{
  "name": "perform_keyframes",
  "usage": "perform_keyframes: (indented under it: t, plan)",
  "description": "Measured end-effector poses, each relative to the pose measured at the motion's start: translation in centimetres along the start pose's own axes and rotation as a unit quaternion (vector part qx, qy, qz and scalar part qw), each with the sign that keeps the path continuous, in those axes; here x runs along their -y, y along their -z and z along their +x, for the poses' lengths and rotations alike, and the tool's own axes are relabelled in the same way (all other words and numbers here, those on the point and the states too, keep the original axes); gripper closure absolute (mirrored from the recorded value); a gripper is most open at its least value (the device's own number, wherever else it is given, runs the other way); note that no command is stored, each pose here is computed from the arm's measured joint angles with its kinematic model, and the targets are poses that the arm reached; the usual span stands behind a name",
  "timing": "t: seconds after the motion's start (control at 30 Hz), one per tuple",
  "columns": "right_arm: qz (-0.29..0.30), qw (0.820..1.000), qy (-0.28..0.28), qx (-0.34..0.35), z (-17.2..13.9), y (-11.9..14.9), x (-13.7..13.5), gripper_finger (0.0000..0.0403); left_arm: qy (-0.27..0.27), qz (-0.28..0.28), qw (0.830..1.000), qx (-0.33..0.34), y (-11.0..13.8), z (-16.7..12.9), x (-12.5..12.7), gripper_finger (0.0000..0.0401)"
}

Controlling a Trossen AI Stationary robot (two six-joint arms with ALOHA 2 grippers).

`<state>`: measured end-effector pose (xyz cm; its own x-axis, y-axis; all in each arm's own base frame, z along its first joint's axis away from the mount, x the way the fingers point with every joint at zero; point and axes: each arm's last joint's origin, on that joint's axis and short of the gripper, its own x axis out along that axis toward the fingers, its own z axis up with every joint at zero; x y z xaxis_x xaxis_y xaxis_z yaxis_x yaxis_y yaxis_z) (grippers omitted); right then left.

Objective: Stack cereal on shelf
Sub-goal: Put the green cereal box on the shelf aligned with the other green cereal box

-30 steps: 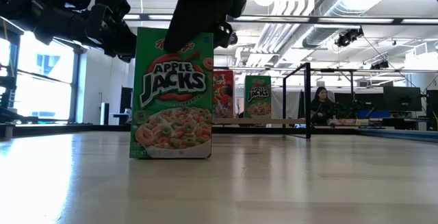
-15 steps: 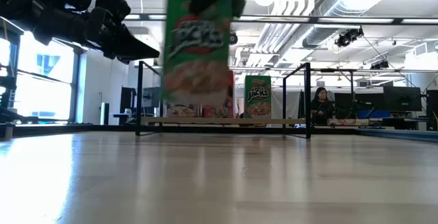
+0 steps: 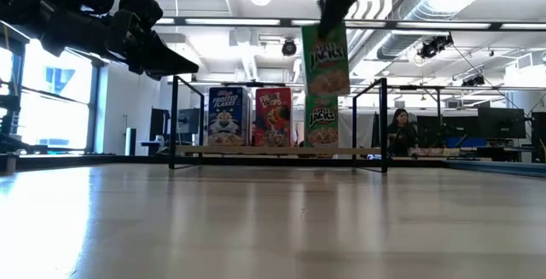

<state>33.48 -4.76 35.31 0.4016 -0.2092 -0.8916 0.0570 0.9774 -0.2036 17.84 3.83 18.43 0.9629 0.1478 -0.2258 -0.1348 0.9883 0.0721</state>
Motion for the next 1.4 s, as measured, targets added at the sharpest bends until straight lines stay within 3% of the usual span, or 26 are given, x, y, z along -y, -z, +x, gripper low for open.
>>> perform_keyframes:
  t: [0.23, 0.43, 0.77, 1.1, 1.4]
  plan:
    - [0.006, 1.0, -0.007, -0.007, 3.4, 1.7, 5.2, 0.023, 0.0, 0.0, 1.0, 0.0, 0.0, 0.0, 0.0, 0.04]
    - [0.011, 1.0, 0.0, -0.005, 6.3, 3.3, 7.3, 0.023, 0.0, 0.0, 1.0, 0.0, 0.0, 0.0, 0.0, 0.0401]
    - [0.032, 0.999, 0.027, 0.008, 7.8, 4.1, 8.6, 0.0226, 0.0, 0.0, 1.0, 0.0, 0.0, 0.0, 0.0, 0.04]
    - [0.041, 0.999, 0.028, 0.01, 7.8, 4.0, 8.6, 0.0176, 0.0, -0.003, 1.0, 0.001, 0.0, 0.0, 0.0, 0.04]
    - [0.041, 0.997, 0.069, 0.009, 7.6, 3.8, 8.9, 0.0171, 0.0, -0.003, 1.0, 0.001, 0.0, 0.0, 0.0, 0.0401]
